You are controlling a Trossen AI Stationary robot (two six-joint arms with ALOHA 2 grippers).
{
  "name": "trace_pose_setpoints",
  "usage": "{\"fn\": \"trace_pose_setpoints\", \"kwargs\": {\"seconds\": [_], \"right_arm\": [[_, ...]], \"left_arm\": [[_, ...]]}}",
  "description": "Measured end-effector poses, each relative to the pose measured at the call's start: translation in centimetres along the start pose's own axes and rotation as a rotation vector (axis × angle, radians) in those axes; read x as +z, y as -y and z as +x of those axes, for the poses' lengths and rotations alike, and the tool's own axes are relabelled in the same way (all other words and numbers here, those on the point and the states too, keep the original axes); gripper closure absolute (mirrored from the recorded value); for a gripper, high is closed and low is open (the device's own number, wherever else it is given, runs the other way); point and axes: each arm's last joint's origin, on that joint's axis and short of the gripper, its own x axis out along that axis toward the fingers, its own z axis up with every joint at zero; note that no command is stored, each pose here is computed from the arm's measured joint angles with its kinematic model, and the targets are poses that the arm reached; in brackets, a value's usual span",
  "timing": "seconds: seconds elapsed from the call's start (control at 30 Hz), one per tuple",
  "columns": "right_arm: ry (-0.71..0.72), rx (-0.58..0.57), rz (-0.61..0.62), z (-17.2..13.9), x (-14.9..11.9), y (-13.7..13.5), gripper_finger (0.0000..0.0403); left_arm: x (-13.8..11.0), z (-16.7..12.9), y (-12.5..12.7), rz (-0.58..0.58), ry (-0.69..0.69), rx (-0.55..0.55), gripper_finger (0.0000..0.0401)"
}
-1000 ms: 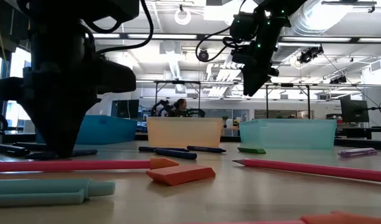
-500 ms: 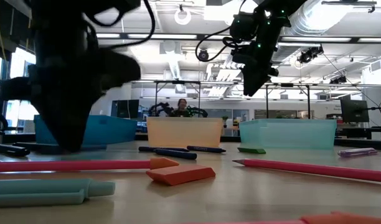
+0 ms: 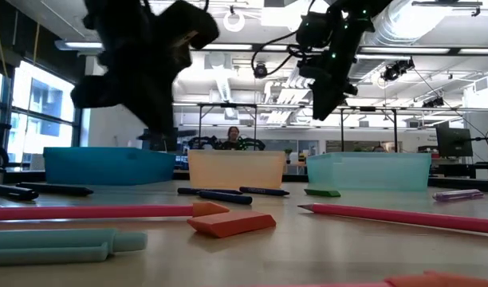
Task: Sort crayons/erasers/pens/pencils in bins
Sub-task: Put the bottom left blue crayon into the orange bin
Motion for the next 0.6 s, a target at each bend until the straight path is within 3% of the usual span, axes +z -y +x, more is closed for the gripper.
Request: {"fn": "trace_pose_setpoints", "kwargs": {"seconds": [0.23, 0.6], "right_arm": [[0.1, -0.019, 0.019, -2.7, -0.1, 0.6, 0.0279], [0.212, -0.049, 0.025, -5.3, -0.1, 1.6, 0.0279]], "left_arm": [[5.0, 0.1, -0.4, 0.049, 0.091, -0.089, 0.0391], [13.4, 0.5, -3.2, 0.067, 0.183, -0.216, 0.0391]]}}
